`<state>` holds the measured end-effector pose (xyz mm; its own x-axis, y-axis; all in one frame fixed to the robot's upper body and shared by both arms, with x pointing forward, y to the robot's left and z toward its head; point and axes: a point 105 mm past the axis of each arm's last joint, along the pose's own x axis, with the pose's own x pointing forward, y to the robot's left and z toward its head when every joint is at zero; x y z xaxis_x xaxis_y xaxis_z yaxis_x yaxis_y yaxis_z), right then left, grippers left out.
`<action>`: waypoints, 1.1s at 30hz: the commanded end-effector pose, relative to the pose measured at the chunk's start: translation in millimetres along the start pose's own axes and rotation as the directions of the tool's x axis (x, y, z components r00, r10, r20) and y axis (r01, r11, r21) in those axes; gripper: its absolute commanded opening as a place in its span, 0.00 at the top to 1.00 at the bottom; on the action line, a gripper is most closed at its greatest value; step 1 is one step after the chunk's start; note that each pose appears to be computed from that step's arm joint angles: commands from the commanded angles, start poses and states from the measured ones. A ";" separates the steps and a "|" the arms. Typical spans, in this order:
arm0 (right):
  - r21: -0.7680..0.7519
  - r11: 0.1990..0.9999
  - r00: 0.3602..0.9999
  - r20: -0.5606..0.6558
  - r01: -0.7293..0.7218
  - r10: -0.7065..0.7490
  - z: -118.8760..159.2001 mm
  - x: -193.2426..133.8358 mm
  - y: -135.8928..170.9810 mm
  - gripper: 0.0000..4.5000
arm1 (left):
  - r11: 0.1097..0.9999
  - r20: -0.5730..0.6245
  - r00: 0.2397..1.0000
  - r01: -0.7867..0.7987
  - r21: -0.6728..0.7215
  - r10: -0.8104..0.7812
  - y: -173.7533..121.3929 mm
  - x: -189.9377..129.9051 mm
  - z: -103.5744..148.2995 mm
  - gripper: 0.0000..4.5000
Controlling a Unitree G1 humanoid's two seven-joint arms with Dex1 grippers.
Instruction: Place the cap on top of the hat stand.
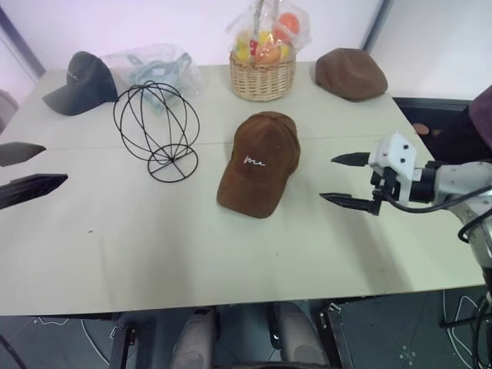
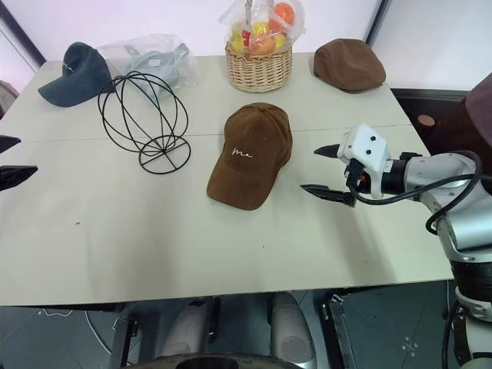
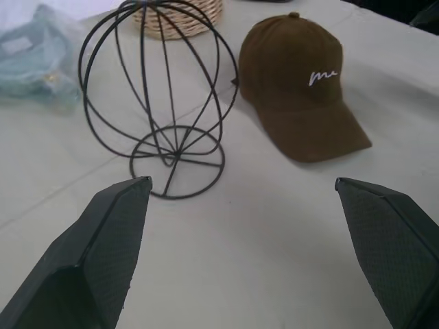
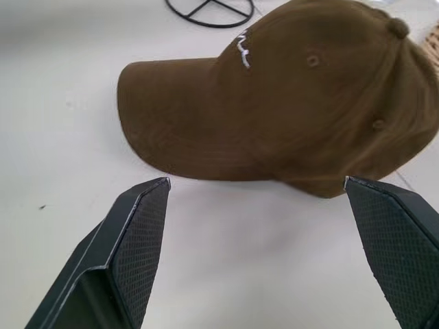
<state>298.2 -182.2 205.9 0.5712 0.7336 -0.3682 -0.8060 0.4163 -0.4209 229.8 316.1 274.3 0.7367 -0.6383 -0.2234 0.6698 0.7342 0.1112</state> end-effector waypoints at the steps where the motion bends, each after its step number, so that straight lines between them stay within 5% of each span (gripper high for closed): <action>1: -0.279 0.959 0.999 0.017 0.042 -0.039 11.8 24.7 29.7 0.08 | 1.000 0.016 1.000 -0.004 0.027 0.004 5.8 8.6 5.3 0.00; 9: -0.642 0.761 0.996 0.077 0.089 -0.051 -3.5 56.4 67.9 0.08 | 0.999 0.034 0.999 0.034 0.013 -0.035 3.8 19.3 5.2 0.00; 16: -0.764 0.603 0.972 0.215 0.230 -0.098 -9.0 75.7 77.3 0.08 | 0.999 0.039 0.998 0.041 0.010 -0.041 2.7 21.4 6.5 0.00; 33: -0.638 0.711 0.936 0.344 0.296 -0.082 4.4 98.3 92.7 0.08 | 1.000 0.030 1.000 0.005 0.004 -0.005 1.6 15.8 5.3 0.00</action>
<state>278.8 -74.8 129.7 0.5572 0.8290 -0.0481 -0.3098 0.1538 -0.9383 247.3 304.8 262.5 0.7197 -0.6563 -0.2265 0.6841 0.7261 0.0695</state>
